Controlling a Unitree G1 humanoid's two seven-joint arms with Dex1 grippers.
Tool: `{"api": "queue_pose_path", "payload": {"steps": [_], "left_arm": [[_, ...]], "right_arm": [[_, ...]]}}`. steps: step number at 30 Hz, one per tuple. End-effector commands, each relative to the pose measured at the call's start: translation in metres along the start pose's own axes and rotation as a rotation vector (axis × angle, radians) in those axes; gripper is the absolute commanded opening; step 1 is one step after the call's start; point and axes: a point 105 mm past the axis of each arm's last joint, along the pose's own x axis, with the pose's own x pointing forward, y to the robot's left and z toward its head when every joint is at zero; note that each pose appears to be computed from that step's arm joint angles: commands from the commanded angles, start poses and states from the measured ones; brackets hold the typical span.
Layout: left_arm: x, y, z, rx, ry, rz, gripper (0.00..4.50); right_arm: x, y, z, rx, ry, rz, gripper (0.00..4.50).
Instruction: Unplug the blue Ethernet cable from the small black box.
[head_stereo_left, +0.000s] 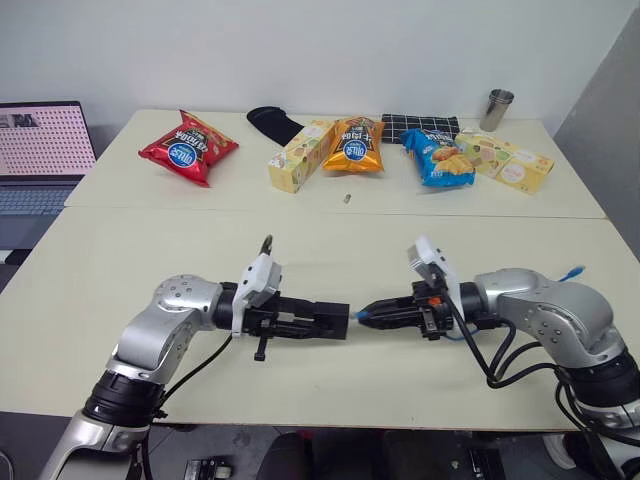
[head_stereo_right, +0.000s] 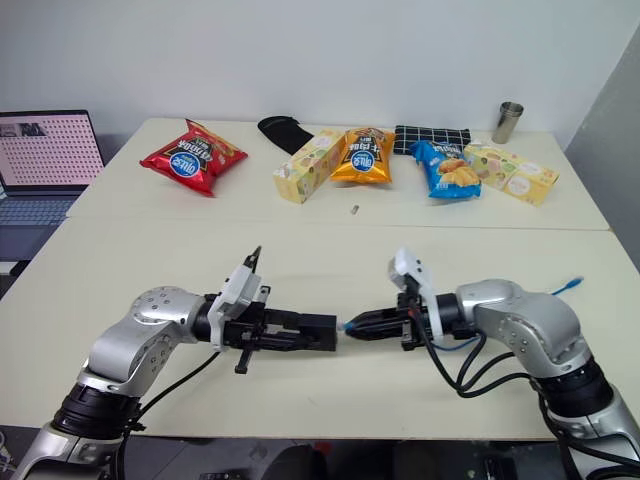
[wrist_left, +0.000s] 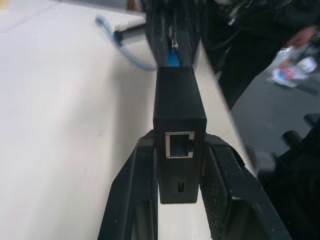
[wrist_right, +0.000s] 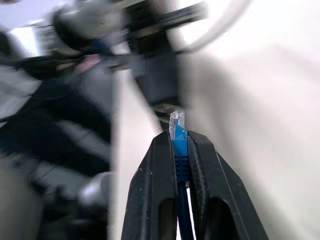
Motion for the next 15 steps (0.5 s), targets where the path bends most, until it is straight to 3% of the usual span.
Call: {"api": "queue_pose_path", "payload": {"steps": [1, 6, 9, 11, 15], "left_arm": [[-0.017, 0.011, 0.006, 0.020, -0.026, 0.110, 0.79], [-0.020, 0.020, 0.007, 0.003, -0.047, 0.206, 0.79], [-0.018, 0.024, 0.009, 0.000, -0.057, 0.234, 0.79], [-0.014, 0.029, 0.012, 0.002, -0.069, 0.266, 0.79], [-0.012, 0.040, 0.016, 0.020, -0.088, 0.346, 0.79]], "right_arm": [[-0.010, -0.015, 0.013, -0.090, -0.072, -0.120, 0.04], [-0.008, -0.084, 0.033, -0.260, -0.140, -0.598, 0.04], [-0.010, -0.108, 0.041, -0.286, -0.158, -0.754, 0.04], [-0.011, -0.115, 0.048, -0.295, -0.177, -0.792, 0.74], [-0.013, -0.113, 0.059, -0.327, -0.200, -0.781, 1.69]]}}
